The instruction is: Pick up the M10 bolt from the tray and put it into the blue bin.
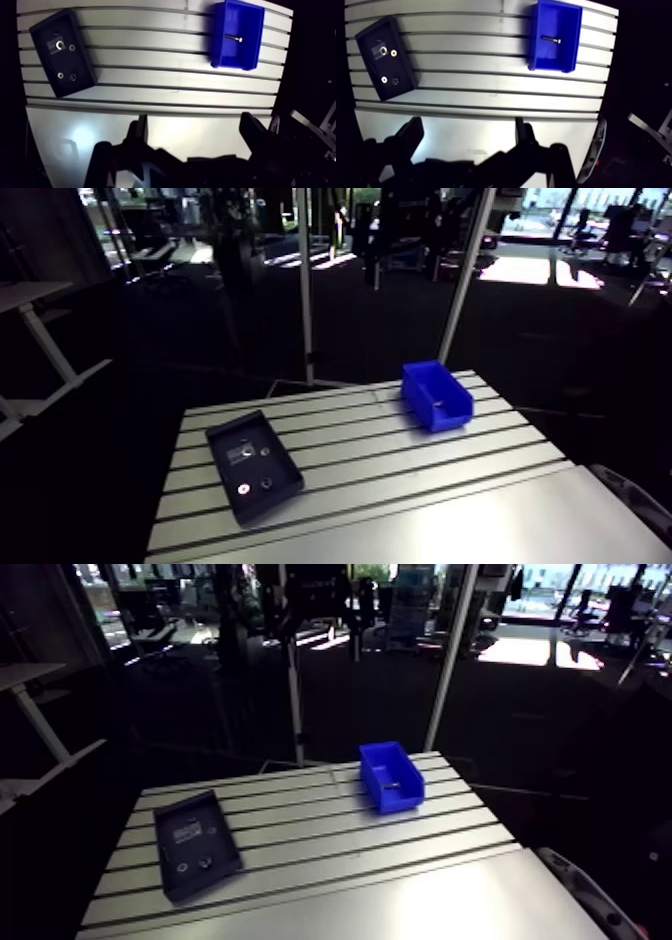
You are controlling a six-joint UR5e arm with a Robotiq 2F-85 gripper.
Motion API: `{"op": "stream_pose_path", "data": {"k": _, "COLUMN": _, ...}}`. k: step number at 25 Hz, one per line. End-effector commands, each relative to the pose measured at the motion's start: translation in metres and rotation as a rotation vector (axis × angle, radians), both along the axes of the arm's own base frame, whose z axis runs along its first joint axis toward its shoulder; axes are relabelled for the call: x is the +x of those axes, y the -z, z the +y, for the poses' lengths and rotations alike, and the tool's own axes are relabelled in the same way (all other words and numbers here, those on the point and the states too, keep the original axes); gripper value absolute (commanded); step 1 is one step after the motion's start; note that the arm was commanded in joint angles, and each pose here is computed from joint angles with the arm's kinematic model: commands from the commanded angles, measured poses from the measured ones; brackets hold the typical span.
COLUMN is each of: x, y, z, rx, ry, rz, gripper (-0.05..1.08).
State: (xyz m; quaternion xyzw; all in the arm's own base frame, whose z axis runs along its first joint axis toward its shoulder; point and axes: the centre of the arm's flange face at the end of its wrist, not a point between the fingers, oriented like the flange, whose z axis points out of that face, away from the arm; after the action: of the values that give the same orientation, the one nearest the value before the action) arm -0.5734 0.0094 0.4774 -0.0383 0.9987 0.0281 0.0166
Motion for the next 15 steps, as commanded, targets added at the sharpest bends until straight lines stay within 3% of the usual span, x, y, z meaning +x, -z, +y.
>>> {"op": "stream_pose_path", "data": {"k": 1, "x": 0.005, "y": -0.013, "z": -0.074, "rx": -0.006, "ry": 0.060, "rz": 0.022, "gripper": 0.00}}
{"op": "stream_pose_path", "data": {"k": 5, "x": 0.006, "y": -0.019, "z": -0.078, "rx": -0.011, "ry": 0.065, "rz": 0.030, "gripper": 0.00}}
{"op": "stream_pose_path", "data": {"k": 10, "x": 0.004, "y": -0.026, "z": -0.080, "rx": -0.036, "ry": 0.069, "rz": 0.049, "gripper": 0.00}}
{"op": "stream_pose_path", "data": {"k": 15, "x": 0.005, "y": -0.035, "z": -0.080, "rx": -0.036, "ry": 0.073, "rz": 0.065, "gripper": 0.00}}
